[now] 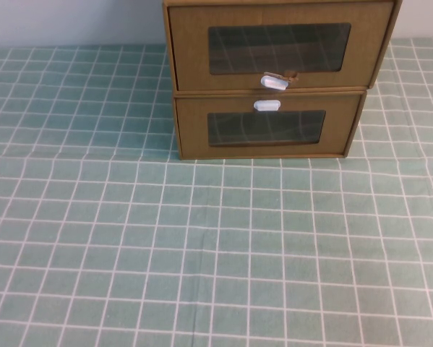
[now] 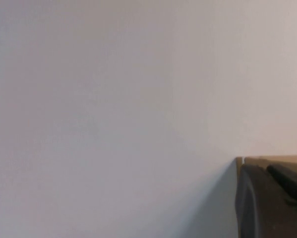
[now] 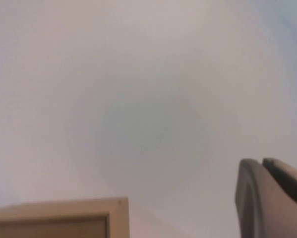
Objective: Open the shoe box
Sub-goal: 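Pull the top drawer of the cardboard box fully open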
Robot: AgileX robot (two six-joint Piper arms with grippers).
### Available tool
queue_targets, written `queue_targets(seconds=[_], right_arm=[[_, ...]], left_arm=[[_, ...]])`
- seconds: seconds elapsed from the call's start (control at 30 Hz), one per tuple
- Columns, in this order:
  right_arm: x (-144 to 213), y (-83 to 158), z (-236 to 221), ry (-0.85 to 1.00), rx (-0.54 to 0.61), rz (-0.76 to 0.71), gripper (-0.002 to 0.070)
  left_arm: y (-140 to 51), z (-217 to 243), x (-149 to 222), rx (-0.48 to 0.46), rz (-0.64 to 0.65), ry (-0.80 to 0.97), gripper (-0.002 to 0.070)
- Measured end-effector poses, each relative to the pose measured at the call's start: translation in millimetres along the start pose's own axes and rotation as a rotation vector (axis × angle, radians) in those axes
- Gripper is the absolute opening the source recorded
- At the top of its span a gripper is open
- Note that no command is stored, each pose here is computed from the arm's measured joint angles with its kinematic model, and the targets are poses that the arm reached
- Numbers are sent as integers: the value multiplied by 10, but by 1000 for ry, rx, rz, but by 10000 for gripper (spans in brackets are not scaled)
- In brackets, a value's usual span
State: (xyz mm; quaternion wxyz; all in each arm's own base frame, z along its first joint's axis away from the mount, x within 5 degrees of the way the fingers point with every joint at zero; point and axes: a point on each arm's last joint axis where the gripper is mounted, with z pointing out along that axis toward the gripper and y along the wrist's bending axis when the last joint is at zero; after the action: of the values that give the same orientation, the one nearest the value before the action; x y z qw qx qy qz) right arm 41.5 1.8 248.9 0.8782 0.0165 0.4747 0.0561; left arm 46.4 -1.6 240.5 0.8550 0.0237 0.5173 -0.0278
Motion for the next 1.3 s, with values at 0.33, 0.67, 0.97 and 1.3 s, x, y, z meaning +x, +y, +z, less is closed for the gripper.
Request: queue_targets(seconds=[0.33, 0.67, 0.97, 1.3], right_arm=[[-532, 26, -64, -488, -28, 44, -14], [-1644, 40, 219, -555, 28, 240, -13], [-2049, 167, 1031, -129, 13, 269, -14], [-1321, 178, 1962, 646, 28, 107, -13]], left_arm=[[122, -8, -443, -113, -119, -329, -5], [132, 148, -1305, -82, -177, -464, -5], [-1, 974, -1839, 30, -166, -70, -5], [-212, 2267, -1267, 163, -71, 683, -5]])
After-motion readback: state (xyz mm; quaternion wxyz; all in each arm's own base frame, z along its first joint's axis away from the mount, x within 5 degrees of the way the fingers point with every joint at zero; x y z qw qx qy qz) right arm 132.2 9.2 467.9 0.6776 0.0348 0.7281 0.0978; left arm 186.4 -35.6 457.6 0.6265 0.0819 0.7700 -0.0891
